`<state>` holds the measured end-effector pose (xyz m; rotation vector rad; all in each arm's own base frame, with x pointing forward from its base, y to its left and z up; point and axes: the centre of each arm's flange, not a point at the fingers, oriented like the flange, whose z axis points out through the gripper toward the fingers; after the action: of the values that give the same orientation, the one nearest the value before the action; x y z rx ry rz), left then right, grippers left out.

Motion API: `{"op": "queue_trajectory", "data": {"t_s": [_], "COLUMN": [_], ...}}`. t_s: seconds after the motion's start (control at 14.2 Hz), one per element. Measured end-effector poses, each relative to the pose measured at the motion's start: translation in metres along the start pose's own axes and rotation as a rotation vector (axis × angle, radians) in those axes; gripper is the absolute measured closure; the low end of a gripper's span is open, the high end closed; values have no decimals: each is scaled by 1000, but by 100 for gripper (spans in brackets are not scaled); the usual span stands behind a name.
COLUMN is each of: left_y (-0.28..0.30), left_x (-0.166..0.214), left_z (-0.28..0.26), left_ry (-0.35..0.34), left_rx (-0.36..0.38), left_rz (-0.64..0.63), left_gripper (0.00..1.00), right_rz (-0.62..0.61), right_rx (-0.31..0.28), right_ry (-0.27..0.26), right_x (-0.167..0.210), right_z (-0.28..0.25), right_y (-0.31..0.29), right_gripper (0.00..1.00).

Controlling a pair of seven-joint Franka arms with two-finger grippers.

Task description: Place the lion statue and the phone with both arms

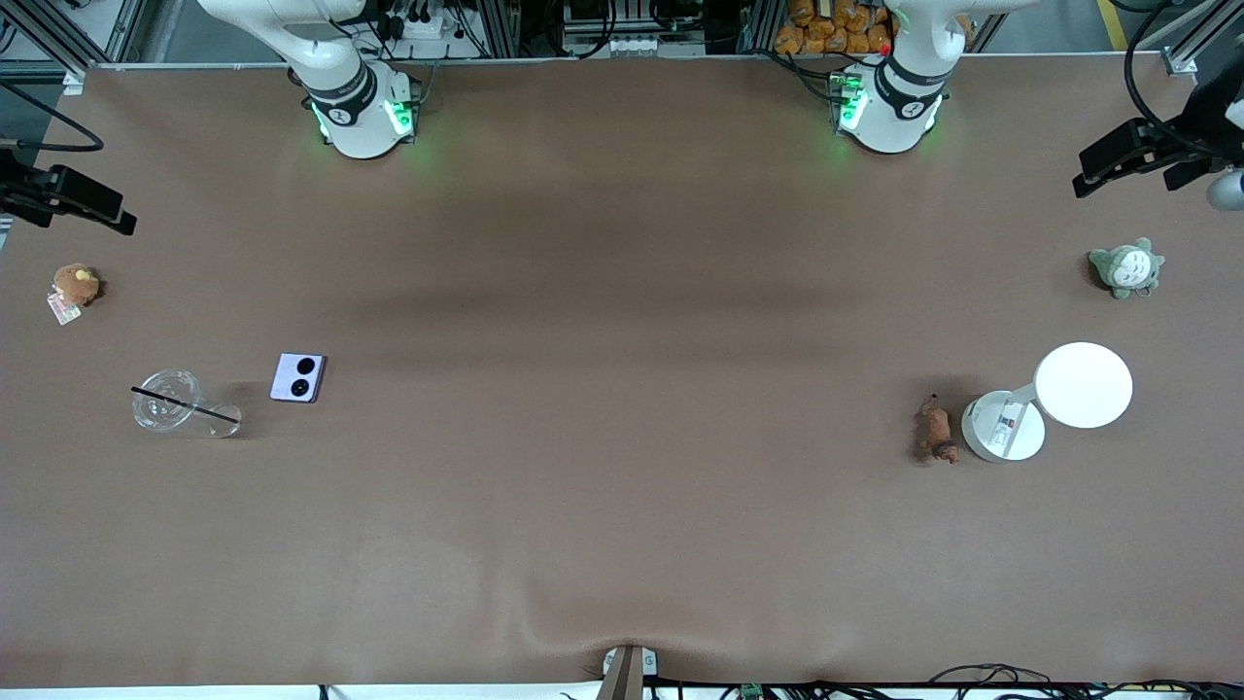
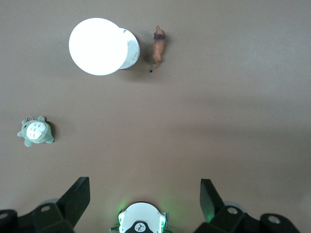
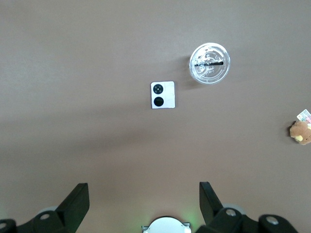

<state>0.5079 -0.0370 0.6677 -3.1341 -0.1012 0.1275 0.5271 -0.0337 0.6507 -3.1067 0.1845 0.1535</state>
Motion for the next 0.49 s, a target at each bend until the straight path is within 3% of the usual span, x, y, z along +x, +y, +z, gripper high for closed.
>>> {"op": "queue_trajectory", "data": {"t_s": [0.49], "left_y": [27], "left_x": [-2], "left_z": [1], "left_ry": [0], "left_rx": [7], "left_rz": [2], "left_gripper": [0], "right_rz": [-2], "right_rx": [-2], "right_ry": [6], "right_x": [0], "right_z": [-2], "right_y": [-1], "right_gripper": [0]}}
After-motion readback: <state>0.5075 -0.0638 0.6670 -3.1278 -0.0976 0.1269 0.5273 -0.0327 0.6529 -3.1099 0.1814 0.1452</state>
